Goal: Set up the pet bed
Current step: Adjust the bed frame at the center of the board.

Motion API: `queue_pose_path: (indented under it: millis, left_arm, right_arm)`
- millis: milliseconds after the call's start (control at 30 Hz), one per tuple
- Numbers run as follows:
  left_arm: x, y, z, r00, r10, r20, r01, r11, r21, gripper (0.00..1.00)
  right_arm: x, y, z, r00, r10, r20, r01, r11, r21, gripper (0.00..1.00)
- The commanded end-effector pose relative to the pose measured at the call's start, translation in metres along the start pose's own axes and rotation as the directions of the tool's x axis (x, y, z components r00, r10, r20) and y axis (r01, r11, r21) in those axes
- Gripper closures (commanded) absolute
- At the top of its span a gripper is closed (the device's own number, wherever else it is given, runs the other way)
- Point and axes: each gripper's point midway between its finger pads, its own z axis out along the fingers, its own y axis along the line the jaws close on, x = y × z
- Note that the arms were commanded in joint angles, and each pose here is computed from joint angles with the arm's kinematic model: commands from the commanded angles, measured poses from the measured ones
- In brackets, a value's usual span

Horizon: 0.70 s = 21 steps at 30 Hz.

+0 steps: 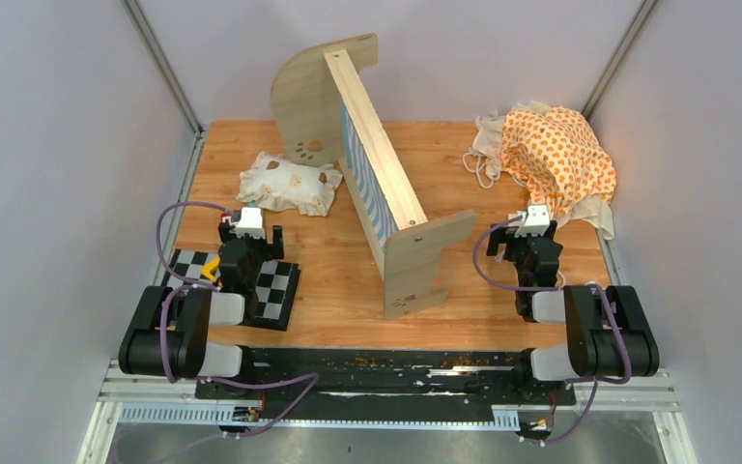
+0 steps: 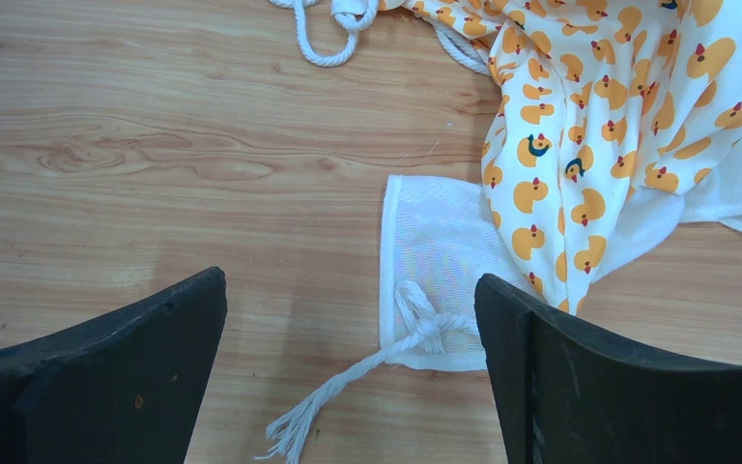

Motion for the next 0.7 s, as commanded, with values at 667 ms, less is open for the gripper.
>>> queue_pose_path:
  millis: [667]
  left_arm:
    - [-0.068, 0.027, -0.015, 0.992, -0.087, 0.087, 0.098, 0.986, -0.137, 0.0]
  right_arm:
    - [-0.07, -0.031, 0.003, 0.997, 0.051, 0.054, -0.059, 0.987, 0.151, 0.0]
